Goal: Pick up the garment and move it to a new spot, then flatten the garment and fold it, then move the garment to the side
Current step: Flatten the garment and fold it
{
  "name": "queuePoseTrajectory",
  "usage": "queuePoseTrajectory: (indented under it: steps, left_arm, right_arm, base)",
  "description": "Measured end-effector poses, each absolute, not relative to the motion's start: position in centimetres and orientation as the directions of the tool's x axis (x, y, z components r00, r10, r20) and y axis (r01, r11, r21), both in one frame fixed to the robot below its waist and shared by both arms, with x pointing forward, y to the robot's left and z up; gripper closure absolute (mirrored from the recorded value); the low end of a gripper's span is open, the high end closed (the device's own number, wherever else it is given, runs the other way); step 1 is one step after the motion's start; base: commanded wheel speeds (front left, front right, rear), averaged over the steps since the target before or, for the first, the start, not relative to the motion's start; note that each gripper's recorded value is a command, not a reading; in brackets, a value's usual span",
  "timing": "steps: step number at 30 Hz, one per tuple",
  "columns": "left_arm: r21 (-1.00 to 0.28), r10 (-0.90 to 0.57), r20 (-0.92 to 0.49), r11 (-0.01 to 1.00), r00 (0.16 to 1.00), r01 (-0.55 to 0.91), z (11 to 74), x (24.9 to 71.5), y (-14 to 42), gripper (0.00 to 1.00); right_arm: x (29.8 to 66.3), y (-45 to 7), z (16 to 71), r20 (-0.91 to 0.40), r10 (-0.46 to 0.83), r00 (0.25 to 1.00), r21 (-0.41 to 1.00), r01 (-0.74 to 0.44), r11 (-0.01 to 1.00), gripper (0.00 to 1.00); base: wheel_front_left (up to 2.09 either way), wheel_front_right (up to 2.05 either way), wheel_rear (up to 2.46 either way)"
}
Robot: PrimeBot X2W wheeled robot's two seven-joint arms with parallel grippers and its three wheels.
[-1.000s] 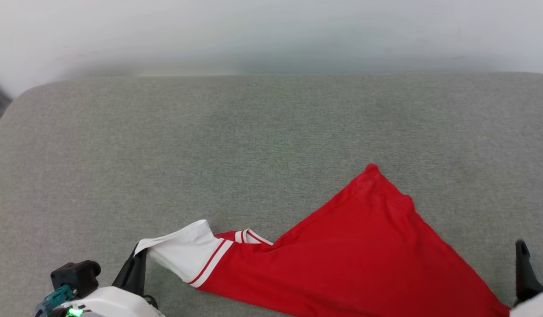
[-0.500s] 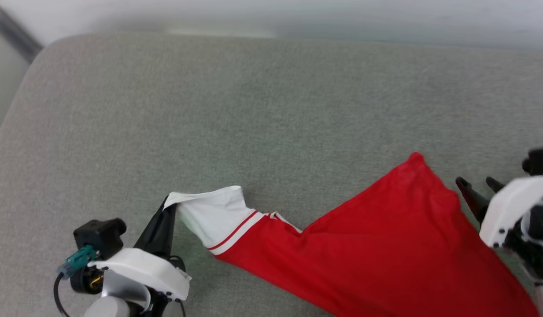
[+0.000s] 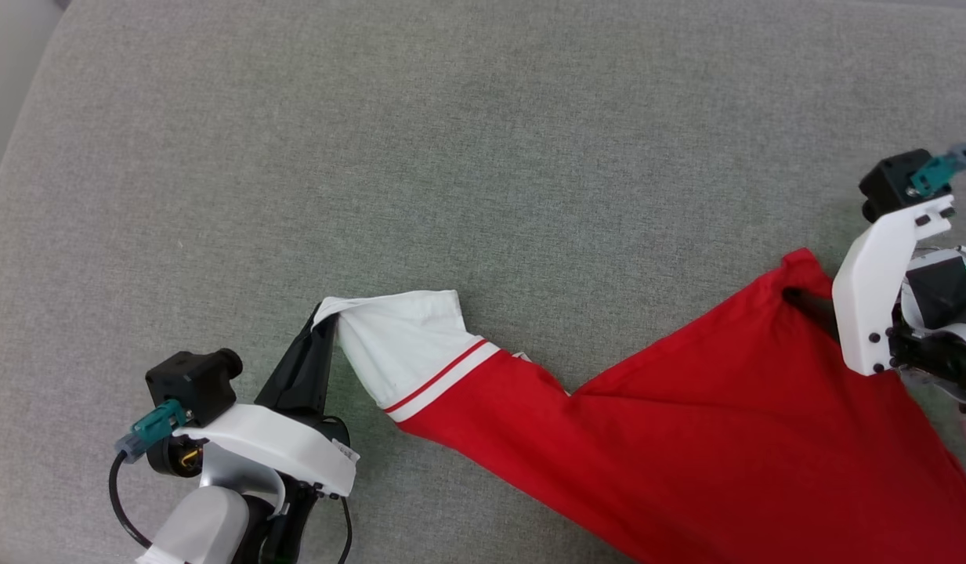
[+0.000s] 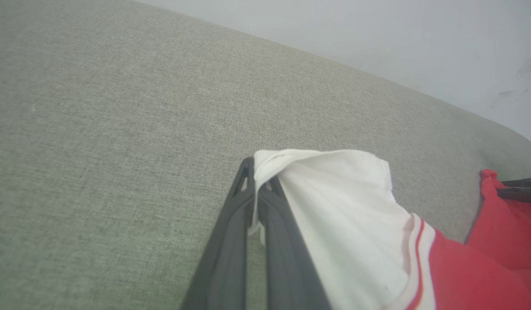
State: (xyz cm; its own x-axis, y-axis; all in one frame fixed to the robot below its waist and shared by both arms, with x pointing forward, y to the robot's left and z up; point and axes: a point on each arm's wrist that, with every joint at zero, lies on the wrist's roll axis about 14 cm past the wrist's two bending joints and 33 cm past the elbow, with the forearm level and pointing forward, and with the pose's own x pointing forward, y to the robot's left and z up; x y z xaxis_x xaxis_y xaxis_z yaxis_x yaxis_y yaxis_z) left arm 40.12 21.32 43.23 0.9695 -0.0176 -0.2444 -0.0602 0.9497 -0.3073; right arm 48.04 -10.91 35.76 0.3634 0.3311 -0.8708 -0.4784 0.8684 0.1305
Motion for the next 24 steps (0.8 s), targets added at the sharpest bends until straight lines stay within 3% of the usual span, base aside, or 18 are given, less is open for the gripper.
queuePoseTrajectory:
  steps: [2, 3, 4, 9, 10, 13, 18, 24]
  left_arm:
    - [-0.307, -0.013, -0.251, 0.95, 0.968, -0.067, 42.9, 40.0, 21.4, 1.0]
    - [-0.307, -0.011, -0.255, 0.949, 0.967, -0.07, 42.8, 40.0, 21.4, 1.0]
    - [-0.309, -0.011, -0.257, 0.949, 0.966, -0.071, 42.6, 40.0, 21.4, 1.0]
    - [-0.317, -0.008, -0.249, 0.946, 0.968, -0.074, 42.7, 40.0, 21.3, 1.0]
    - [-0.314, 0.0, -0.232, 0.946, 0.973, -0.075, 43.3, 40.1, 21.7, 1.0]
    - [-0.288, 0.006, -0.215, 0.955, 0.977, -0.07, 44.1, 40.2, 22.5, 1.0]
    - [-0.249, -0.018, -0.147, 0.968, 0.989, -0.019, 47.0, 41.9, 22.8, 1.0]
    - [-0.224, -0.095, -0.031, 0.971, 0.995, 0.086, 52.3, 46.4, 21.7, 1.0]
  right_arm:
    - [47.8, -11.0, 35.2, -0.896, 0.31, 0.317, 0.124, -0.492, 0.862, 0.0]
    - [47.7, -11.0, 35.1, -0.903, 0.307, 0.301, 0.128, -0.493, 0.86, 0.7]
    - [47.6, -11.0, 35.0, -0.908, 0.303, 0.29, 0.127, -0.498, 0.858, 1.0]
    - [47.5, -10.3, 35.3, -0.898, 0.333, 0.288, 0.158, -0.496, 0.854, 1.0]
    - [48.2, -10.0, 36.5, -0.864, 0.36, 0.353, 0.161, -0.483, 0.86, 1.0]
    - [49.1, -10.1, 38.3, -0.813, 0.377, 0.443, 0.152, -0.464, 0.873, 1.0]
    - [51.2, -12.7, 42.5, -0.712, 0.324, 0.623, 0.089, -0.378, 0.922, 1.0]
    - [52.4, -15.5, 47.6, -0.581, 0.244, 0.776, 0.028, -0.28, 0.959, 1.0]
  base:
    - [0.0, 0.0, 0.0]
    - [0.0, 0.0, 0.0]
    - [0.0, 0.0, 0.0]
    - [0.0, 0.0, 0.0]
    - [0.0, 0.0, 0.0]
    - [0.0, 0.0, 0.0]
    - [0.0, 0.0, 0.0]
    - [0.0, 0.0, 0.0]
